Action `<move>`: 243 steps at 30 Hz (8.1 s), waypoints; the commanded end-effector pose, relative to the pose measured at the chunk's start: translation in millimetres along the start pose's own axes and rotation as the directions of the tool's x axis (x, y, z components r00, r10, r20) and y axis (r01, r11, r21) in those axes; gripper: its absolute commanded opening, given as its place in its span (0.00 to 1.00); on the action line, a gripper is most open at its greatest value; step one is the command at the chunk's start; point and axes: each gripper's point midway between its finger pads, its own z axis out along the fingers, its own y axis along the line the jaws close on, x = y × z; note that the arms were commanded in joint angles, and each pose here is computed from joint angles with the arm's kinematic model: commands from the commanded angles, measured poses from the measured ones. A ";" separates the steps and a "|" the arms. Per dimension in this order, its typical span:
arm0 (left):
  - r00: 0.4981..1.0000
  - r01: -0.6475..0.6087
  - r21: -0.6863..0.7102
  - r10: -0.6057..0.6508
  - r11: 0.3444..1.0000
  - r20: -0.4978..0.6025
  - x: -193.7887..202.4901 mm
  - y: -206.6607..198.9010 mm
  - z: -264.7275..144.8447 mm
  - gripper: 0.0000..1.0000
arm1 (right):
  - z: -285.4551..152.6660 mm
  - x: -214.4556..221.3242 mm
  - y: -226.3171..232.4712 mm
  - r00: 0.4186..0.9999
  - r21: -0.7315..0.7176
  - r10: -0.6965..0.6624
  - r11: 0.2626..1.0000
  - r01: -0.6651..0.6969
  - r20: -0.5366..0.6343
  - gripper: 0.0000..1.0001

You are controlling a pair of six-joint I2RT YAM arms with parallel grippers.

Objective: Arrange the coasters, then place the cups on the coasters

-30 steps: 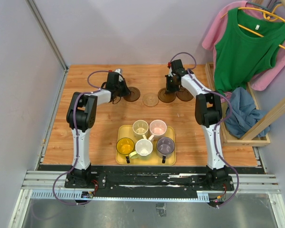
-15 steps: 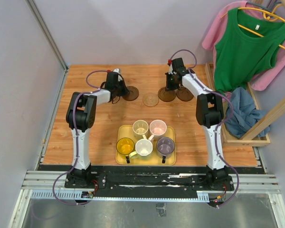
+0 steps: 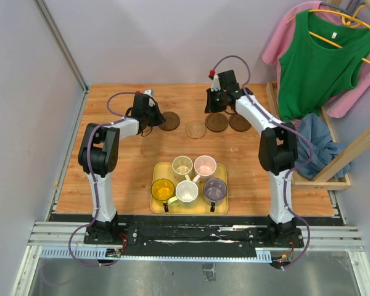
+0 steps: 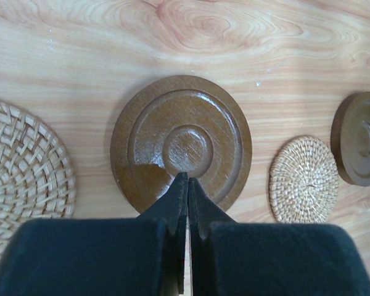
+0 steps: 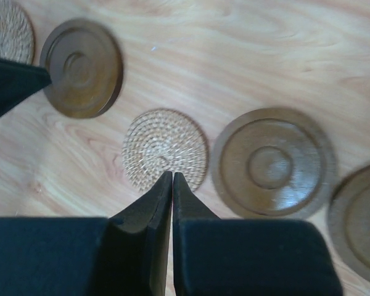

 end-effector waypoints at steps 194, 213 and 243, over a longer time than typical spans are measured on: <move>0.954 -0.114 -0.045 0.122 0.992 0.273 35.5 -25.2 -227.9 1.00 | -135.4 214.0 79.5 0.950 0.085 -0.089 0.989 0.120 -0.298 0.37; 0.954 -0.102 -0.074 0.118 0.992 0.274 36.2 -19.1 -227.7 1.00 | -98.0 167.1 60.8 0.889 0.141 -0.330 0.911 0.388 -0.317 0.03; 0.953 -0.089 -0.072 0.106 0.993 0.283 35.4 -19.2 -230.9 1.00 | -123.3 153.3 57.1 0.882 0.158 -0.424 0.875 0.457 -0.207 0.01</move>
